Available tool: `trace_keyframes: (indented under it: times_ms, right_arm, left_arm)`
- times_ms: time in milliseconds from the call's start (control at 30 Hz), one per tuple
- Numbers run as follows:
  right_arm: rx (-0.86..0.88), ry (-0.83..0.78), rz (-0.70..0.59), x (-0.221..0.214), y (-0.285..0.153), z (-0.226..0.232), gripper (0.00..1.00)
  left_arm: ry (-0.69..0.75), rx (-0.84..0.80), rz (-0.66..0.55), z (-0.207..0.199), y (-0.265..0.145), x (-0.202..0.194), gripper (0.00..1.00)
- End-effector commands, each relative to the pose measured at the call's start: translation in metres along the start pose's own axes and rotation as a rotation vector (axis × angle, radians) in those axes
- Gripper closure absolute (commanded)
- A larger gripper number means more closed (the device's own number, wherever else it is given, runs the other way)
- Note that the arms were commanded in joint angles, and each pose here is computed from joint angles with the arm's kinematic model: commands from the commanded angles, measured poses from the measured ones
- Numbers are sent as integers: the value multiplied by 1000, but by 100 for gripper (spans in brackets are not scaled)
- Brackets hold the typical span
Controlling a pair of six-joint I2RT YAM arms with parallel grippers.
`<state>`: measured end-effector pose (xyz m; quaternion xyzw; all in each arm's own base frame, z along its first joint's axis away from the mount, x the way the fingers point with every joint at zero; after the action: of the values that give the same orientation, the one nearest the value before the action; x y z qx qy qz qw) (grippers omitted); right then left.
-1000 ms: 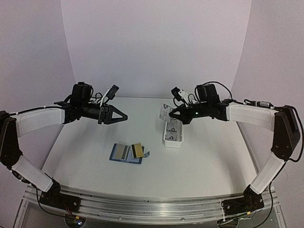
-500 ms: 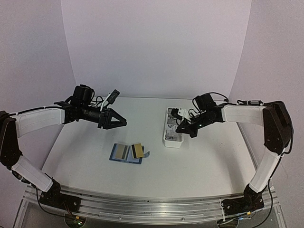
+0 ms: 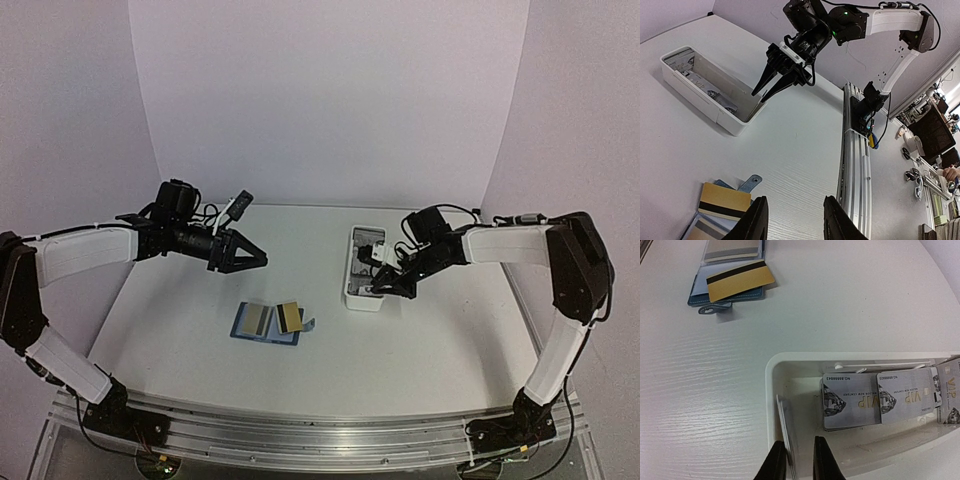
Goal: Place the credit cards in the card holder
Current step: Pick up the credit card from the center of the board.
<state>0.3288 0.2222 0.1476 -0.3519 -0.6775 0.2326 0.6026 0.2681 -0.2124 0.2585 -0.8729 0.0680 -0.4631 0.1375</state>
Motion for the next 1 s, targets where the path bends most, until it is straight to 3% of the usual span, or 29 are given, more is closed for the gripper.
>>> trace_keyframes:
  times_ms: [0, 167, 333, 533, 633, 767, 967]
  right_arm:
    - [-7, -45, 22, -3, 6, 5, 80]
    - [-11, -59, 24, 3, 4, 8, 79]
    - [-67, -86, 11, 30, -18, 18, 56]
    - [-184, 47, -129, 79, -65, 4, 33]
    - [-231, 291, -220, 114, -80, -16, 30]
    - [-159, 690, -313, 158, -59, -30, 37]
    - [13, 1119, -157, 149, 38, 0, 46]
  left_arm:
    - [31, 7, -25, -1, -2, 12, 62]
    - [40, 10, -26, -2, -3, 12, 62]
    - [41, 19, -21, -3, -4, 8, 61]
    - [24, 65, -20, 2, -4, -5, 53]
    - [-25, 121, -21, 8, -4, -18, 51]
    - [-117, 213, -10, 21, -2, -51, 52]
    - [-280, 327, 14, 39, -2, -92, 58]
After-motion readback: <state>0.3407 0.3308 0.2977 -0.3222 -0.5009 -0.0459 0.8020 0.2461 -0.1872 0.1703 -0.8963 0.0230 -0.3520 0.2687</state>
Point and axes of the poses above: each gripper's point midway between its finger pads, its own y axis out along the fingers, its own z axis along the line the jaws close on, x = y × z, the point moved 9 cm from there along -y, back along the fingers, and after that the axes turned 5 degrees about -y, right-handed, at the moved point
